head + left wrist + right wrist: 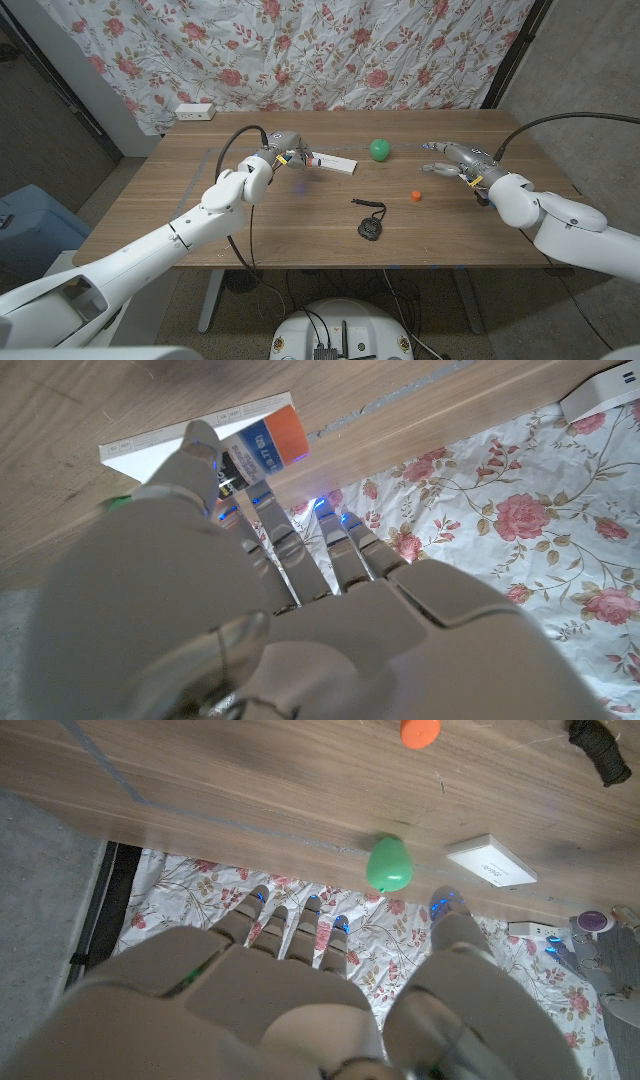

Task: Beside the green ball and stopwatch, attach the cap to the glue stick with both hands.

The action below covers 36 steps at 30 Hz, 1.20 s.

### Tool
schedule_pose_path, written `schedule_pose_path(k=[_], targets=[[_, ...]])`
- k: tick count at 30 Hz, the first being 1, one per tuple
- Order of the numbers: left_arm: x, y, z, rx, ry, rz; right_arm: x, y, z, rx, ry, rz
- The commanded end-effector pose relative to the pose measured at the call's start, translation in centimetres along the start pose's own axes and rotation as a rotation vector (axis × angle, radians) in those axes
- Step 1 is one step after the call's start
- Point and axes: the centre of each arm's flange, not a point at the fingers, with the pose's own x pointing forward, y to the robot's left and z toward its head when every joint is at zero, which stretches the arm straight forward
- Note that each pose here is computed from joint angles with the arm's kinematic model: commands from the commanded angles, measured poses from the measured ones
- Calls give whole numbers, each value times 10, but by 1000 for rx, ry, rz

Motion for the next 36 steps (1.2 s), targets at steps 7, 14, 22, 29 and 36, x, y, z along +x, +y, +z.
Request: schedule_pose_path(k=[7, 14, 22, 29, 36], targets=[[-5, -2, 3, 18, 8, 6, -2, -10, 18, -196, 18, 82], [-8, -2, 4, 24, 16, 0, 0, -9, 23, -231, 3, 136], [-11, -1, 4, 33, 15, 3, 3, -6, 26, -269, -12, 180], [-14, -1, 3, 35, 22, 7, 6, -3, 28, -292, -15, 230], [-15, -1, 3, 36, 20, 5, 8, -2, 29, -314, -18, 246]])
